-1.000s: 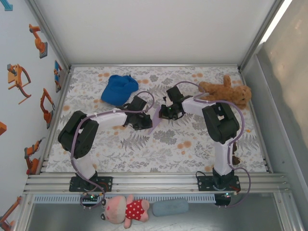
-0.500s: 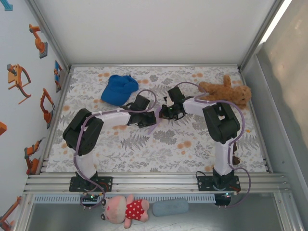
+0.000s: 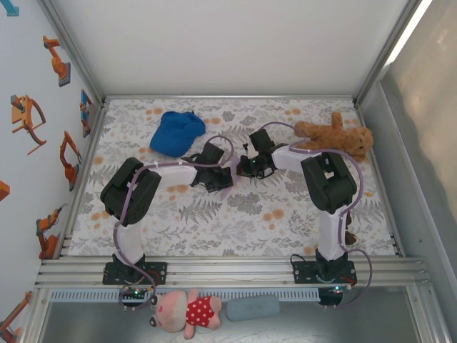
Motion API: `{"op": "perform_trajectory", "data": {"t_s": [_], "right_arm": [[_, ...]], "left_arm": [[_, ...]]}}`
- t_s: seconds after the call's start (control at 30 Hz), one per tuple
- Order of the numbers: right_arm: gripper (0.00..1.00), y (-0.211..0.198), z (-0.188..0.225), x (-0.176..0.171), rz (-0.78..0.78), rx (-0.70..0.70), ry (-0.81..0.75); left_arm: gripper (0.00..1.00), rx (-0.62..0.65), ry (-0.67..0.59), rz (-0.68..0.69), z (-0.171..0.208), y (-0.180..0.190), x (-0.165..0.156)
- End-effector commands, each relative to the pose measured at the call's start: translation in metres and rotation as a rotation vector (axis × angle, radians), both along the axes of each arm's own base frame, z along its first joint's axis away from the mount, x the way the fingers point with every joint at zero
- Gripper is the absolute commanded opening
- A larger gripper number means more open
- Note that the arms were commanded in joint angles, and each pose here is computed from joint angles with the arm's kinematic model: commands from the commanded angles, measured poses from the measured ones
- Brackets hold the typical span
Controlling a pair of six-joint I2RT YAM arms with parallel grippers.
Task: Fold a paper plane with a square sheet of paper (pick it up from the middle)
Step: Fold the wing for the fifth time at the center of the table.
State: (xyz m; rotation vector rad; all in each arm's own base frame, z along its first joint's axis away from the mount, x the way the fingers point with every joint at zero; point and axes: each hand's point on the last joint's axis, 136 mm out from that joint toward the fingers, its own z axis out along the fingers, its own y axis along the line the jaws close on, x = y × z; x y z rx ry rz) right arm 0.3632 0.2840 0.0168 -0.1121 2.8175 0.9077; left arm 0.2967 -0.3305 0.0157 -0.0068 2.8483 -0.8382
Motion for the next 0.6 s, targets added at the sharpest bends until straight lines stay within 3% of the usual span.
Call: {"op": "perform_trajectory", "data": {"t_s": [0.0, 0.57], "right_arm": [[0.04, -0.031, -0.037, -0.014, -0.048, -0.13, 0.085], [0.03, -0.05, -0.06, -0.024, -0.067, -0.218, 0.141]], "left_arm": [[0.06, 0.083, 0.112, -0.025, -0.022, 0.018, -0.03], [0.06, 0.124, 0.13, -0.101, -0.022, 0.045, -0.073]]}}
